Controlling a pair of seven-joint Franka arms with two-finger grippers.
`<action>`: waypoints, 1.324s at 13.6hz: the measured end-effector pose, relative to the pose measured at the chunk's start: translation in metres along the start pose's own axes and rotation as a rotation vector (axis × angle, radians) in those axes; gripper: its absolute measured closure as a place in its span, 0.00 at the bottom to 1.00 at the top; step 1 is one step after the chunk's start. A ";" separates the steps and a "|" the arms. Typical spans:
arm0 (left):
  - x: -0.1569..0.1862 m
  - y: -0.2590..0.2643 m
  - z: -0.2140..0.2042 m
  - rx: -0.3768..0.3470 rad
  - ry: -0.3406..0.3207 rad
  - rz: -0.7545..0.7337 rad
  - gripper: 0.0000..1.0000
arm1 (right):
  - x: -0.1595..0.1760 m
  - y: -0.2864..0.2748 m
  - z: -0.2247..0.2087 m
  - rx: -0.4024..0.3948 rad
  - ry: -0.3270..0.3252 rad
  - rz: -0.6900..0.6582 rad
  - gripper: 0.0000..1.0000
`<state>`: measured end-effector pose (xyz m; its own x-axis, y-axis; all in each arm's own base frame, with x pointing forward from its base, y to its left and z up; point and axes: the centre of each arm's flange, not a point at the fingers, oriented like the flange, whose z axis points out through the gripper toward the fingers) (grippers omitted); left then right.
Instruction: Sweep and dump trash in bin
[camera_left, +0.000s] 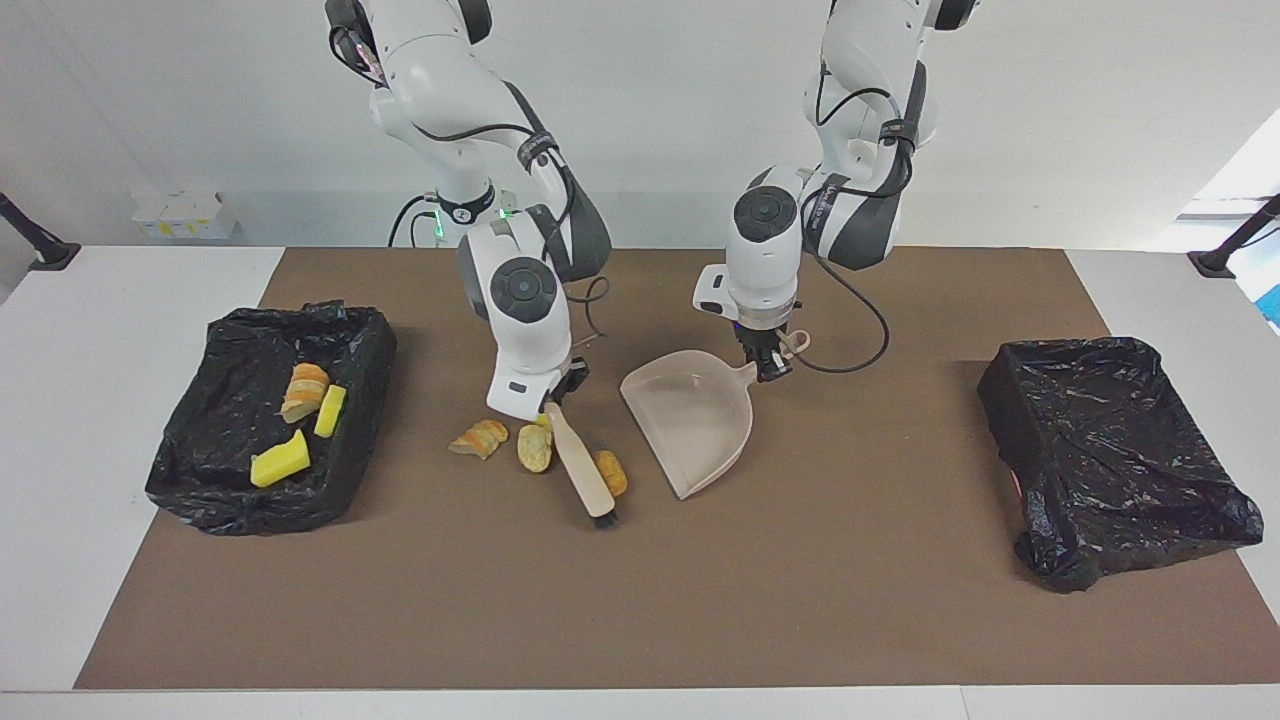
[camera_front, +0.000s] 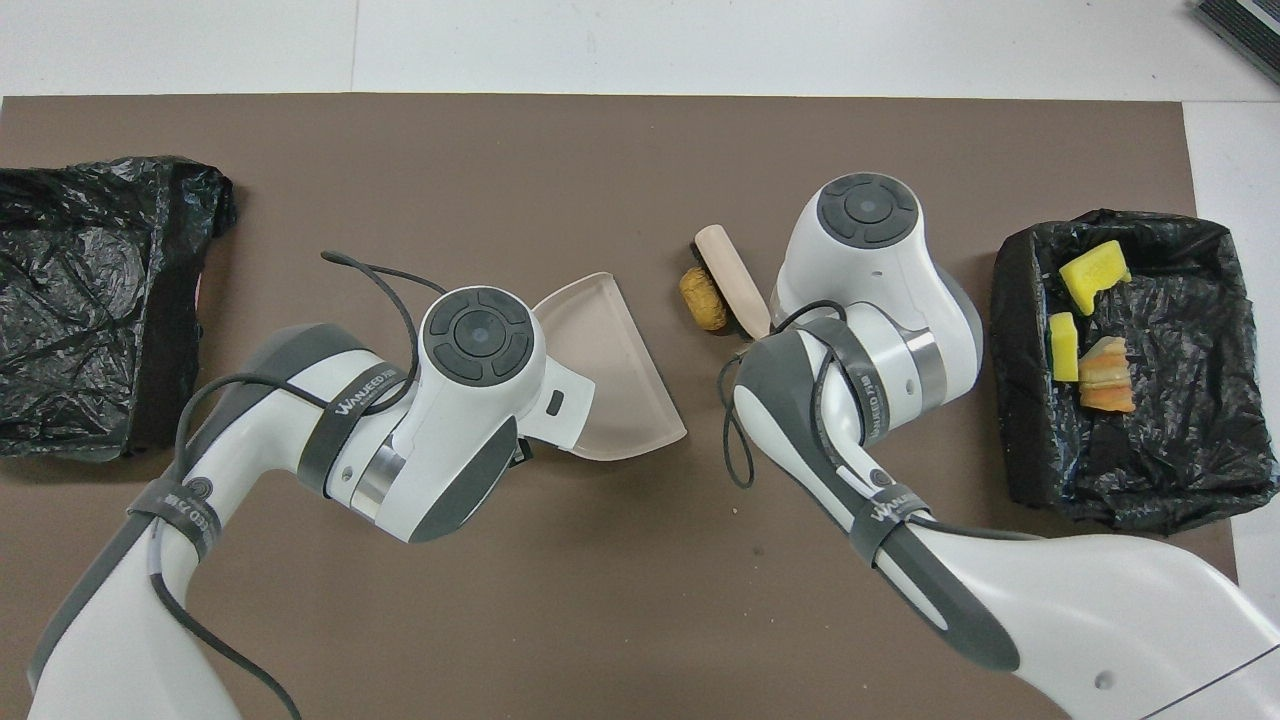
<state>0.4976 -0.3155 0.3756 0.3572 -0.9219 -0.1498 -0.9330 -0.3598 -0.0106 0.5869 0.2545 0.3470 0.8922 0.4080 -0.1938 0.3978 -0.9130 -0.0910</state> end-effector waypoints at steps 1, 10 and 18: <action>-0.001 0.001 0.000 0.001 0.001 -0.002 0.68 | -0.001 -0.012 0.003 0.031 -0.002 0.002 0.74; -0.002 0.002 0.000 0.001 0.001 -0.009 0.68 | -0.038 -0.048 -0.041 0.194 -0.037 0.002 0.74; -0.003 0.003 0.004 0.009 0.015 -0.008 0.68 | -0.094 0.134 -0.083 0.070 -0.091 0.277 0.74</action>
<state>0.4938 -0.3131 0.3717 0.3648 -0.9212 -0.1353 -0.9306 -0.3656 -0.0204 0.5739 0.0930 0.4345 0.9406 0.1449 -0.3071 0.1233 -0.9884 -0.0888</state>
